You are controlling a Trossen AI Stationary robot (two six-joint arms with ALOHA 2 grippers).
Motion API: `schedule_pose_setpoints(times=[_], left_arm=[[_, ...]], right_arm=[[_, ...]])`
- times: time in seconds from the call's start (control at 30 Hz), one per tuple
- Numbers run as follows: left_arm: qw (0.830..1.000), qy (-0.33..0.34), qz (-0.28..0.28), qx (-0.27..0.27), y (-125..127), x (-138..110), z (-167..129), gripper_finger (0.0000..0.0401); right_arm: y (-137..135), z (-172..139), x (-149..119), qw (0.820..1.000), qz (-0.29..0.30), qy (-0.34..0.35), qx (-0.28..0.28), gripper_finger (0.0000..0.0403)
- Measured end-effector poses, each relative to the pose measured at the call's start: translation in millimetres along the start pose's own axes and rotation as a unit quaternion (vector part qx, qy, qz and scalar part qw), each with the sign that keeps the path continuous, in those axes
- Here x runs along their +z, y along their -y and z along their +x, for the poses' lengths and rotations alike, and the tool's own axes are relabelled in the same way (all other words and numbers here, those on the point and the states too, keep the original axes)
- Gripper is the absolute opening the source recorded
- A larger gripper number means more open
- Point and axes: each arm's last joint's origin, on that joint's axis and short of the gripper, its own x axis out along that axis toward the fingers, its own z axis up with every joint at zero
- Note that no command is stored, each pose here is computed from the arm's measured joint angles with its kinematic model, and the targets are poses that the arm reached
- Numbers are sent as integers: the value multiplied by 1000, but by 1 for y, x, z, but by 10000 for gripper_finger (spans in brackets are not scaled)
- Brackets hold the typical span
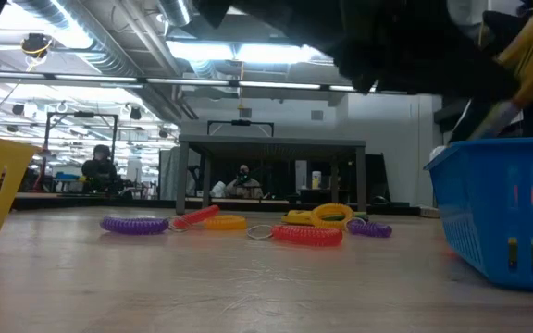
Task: Pick & Place Office Desk Supplies
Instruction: Put the crayon into the blue basket
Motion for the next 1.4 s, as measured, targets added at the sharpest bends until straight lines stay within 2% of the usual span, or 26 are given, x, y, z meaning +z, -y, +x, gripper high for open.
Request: schedule_pose_setpoints(times=[0.27, 0.57, 0.67, 0.87, 1.03, 1.1, 1.23, 1.3, 1.4], left_arm=[[1000, -3, -12, 1, 4, 2, 2, 20], [999, -32, -29, 3, 5, -17, 14, 23], [999, -33, -30, -4, 5, -18, 16, 45], [999, -13, -30, -16, 2, -12, 14, 119], [999, -4, -27, -17, 2, -5, 13, 163], [1000, -4, -11, 0, 0, -2, 12, 173], [994, -47, 50, 83, -12, 10, 3, 179], [986, -95, 63, 120, -22, 11, -4, 179], [975, -162, 65, 139, -42, 2, -12, 180]], right_arm=[[0, 0, 0, 1000, 0, -1, 0, 165], [0, 0, 0, 1000, 0, 0, 0, 165], [0, 0, 0, 1000, 2, 0, 0, 165], [0, 0, 0, 1000, 4, -1, 2, 165], [0, 0, 0, 1000, 5, -1, 4, 165], [0, 0, 0, 1000, 5, -1, 5, 165], [0, 0, 0, 1000, 9, -2, 6, 165], [0, 0, 0, 1000, 11, -3, 8, 165], [-1, 0, -1, 1000, 12, -6, 17, 165]])
